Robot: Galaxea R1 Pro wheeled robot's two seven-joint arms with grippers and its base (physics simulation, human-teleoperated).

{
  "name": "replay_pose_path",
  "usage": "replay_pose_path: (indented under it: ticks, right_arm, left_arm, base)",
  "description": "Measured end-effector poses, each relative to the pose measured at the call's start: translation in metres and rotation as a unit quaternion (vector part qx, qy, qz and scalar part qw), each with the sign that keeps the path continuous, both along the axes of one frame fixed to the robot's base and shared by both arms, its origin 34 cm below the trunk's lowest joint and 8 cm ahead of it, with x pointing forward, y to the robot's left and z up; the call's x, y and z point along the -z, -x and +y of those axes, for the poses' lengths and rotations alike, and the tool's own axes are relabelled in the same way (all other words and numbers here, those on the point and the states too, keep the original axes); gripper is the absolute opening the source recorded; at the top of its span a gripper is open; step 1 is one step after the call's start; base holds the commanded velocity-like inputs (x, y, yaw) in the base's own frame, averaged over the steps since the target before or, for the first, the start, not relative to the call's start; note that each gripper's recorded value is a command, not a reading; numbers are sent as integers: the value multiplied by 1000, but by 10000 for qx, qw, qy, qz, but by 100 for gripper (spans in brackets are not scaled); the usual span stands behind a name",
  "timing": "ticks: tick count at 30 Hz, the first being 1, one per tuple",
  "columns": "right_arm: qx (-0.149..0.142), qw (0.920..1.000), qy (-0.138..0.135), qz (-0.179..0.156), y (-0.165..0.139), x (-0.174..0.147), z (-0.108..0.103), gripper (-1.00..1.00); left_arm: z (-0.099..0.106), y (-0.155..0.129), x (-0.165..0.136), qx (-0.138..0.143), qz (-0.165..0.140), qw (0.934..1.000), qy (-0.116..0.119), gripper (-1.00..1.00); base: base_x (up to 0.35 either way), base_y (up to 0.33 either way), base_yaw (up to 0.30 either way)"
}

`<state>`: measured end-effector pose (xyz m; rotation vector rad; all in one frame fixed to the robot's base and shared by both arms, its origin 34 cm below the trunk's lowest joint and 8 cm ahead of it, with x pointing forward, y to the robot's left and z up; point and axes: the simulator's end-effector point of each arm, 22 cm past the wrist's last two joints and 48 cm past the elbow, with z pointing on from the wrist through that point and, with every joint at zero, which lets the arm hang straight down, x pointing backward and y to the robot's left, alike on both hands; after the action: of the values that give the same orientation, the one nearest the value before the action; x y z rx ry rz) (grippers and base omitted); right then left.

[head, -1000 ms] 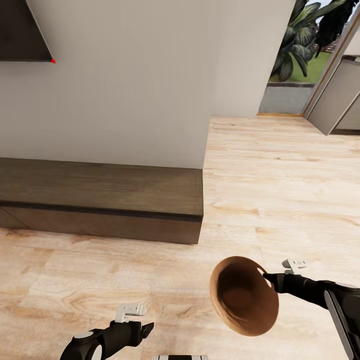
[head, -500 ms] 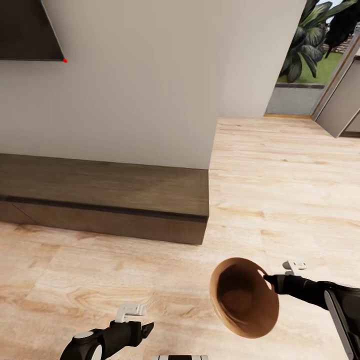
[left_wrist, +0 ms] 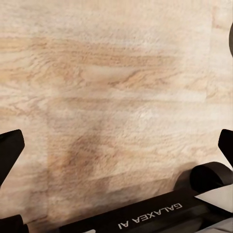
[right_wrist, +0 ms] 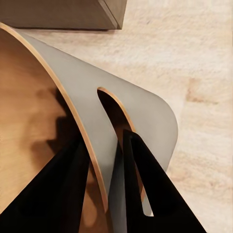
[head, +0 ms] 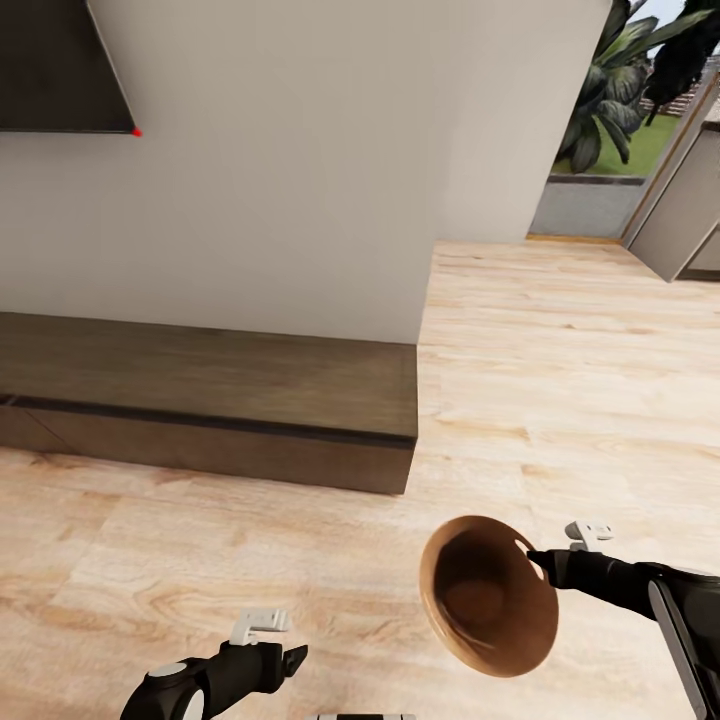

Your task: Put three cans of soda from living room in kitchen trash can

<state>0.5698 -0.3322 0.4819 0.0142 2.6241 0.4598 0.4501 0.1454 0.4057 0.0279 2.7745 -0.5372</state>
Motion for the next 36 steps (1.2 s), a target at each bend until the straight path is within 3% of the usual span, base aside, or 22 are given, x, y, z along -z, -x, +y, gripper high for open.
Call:
replay_pose_path:
  ticks: [36]
  right_arm:
    - [-7, 9996, 36, -295, -8, -27, -1, -100]
  left_arm:
    - [0, -11, -18, 7, -261, 9997, -6, 100]
  base:
    - [0, 0, 0]
